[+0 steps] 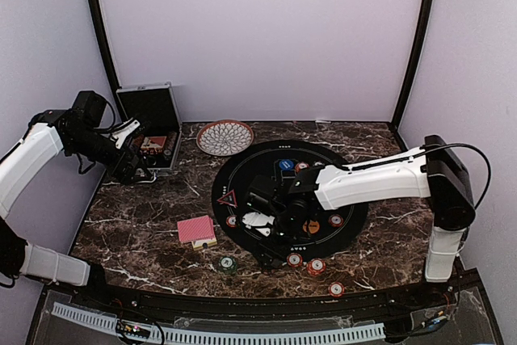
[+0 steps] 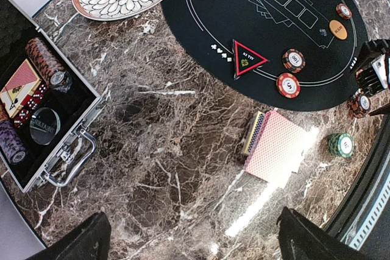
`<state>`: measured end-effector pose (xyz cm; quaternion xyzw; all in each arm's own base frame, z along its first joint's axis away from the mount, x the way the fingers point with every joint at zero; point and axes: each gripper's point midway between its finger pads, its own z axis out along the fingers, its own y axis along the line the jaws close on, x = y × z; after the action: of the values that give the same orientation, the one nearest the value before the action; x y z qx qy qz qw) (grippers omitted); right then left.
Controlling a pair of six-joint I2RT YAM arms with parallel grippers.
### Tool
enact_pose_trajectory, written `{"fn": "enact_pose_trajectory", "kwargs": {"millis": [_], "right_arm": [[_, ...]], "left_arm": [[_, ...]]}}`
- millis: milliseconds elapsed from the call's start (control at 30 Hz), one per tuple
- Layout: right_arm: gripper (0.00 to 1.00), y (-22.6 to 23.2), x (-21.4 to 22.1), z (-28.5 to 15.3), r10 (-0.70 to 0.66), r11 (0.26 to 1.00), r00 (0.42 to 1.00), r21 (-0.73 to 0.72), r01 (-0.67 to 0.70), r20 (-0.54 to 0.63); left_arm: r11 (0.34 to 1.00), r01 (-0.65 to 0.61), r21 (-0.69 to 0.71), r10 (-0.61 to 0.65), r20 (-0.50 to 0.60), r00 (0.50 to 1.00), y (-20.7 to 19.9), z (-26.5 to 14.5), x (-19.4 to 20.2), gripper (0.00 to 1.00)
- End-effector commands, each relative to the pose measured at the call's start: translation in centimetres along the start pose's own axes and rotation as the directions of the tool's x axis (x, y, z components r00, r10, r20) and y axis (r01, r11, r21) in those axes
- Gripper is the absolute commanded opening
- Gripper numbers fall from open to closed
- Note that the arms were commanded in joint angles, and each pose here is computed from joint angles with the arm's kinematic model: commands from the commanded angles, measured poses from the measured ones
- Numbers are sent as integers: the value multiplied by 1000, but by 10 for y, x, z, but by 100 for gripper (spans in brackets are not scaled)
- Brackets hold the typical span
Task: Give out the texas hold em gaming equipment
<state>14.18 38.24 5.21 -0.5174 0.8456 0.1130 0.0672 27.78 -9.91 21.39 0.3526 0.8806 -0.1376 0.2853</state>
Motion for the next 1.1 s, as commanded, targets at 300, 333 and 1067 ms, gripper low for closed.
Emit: {"fn": "enact_pose_trajectory", "kwargs": {"millis": [300, 333, 1067], "right_arm": [[85, 14, 0, 16, -43, 998, 999, -40, 42, -21], [84, 16, 2, 18, -44, 998, 999, -46, 42, -27], [48, 20, 8, 18, -42, 998, 998, -57, 40, -37]], "left_arm": [[1000, -25, 13, 24, 16, 1000, -6, -10, -6, 99], [1000, -25, 14, 24, 16, 1000, -6, -10, -6, 99], [1000, -27, 11, 27, 16, 999, -6, -9, -6, 99]]}}
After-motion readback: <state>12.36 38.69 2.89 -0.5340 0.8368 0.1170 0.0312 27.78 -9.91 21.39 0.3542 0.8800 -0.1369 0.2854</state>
